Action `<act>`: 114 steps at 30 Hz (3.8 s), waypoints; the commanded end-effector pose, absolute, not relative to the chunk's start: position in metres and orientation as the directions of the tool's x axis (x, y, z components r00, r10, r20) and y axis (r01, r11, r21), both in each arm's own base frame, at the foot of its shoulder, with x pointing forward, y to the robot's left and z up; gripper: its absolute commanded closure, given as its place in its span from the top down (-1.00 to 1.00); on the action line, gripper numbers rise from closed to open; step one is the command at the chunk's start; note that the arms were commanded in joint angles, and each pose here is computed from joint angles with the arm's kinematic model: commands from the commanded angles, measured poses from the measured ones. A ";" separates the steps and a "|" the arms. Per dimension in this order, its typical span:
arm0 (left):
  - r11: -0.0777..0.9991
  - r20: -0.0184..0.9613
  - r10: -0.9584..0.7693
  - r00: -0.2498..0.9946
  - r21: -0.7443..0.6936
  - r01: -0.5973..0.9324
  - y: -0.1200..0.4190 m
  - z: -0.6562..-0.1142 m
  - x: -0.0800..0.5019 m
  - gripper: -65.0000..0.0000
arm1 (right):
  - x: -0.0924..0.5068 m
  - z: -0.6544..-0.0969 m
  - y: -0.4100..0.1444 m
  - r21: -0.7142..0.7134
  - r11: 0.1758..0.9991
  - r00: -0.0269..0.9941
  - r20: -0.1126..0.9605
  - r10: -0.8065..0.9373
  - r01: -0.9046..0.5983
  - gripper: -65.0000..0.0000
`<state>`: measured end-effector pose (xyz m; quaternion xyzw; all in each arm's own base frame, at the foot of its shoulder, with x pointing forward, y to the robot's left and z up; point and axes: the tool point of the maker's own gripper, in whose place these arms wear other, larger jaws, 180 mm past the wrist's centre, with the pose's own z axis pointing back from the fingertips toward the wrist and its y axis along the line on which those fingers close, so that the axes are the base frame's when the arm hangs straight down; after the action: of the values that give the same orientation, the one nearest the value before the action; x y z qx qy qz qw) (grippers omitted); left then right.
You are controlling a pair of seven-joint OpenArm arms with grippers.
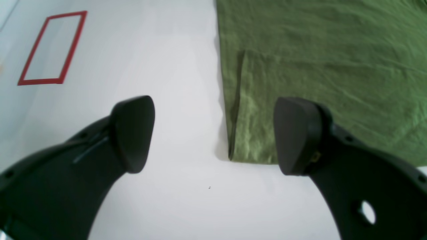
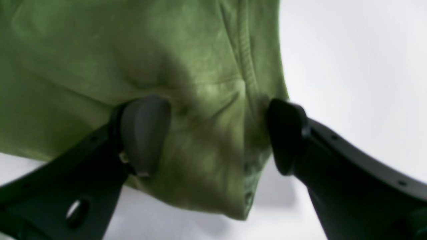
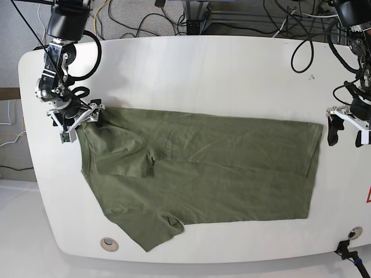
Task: Fold the T-shirt properly
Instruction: 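Release the shirt and reposition both grippers along its side edges, then grasp the shirt edges and drag it toward the robot, then release and move both grippers to the hem corners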
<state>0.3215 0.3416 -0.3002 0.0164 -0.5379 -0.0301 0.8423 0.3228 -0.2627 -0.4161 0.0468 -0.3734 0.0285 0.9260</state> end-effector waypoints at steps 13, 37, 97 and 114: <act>0.999 0.900 -0.029 0.434 0.039 -0.012 0.362 -0.310 0.324 0.64 | 0.327 -0.408 -0.269 0.053 0.994 0.696 0.718 0.026 -0.092 -1.00; 0.994 0.782 0.046 0.622 -0.100 0.053 0.316 -0.401 0.359 0.61 | 0.319 -0.415 -0.267 0.063 0.994 0.709 0.705 0.020 -0.091 -1.00; 0.979 0.608 -0.184 0.773 0.038 0.203 0.311 -0.399 0.141 -0.82 | 0.144 -0.410 -0.263 -0.059 0.986 0.812 0.561 0.160 -0.153 -1.00; 0.966 0.689 -0.252 0.679 0.220 0.136 0.365 -0.328 0.213 0.48 | 0.179 -0.377 -0.257 -0.119 0.974 0.759 0.612 0.223 -0.190 0.01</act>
<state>0.2075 0.3632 -0.3363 0.0704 -0.3765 -0.0996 0.9183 0.1704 -0.2562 -0.3889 -0.0202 -0.3084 0.1020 0.9455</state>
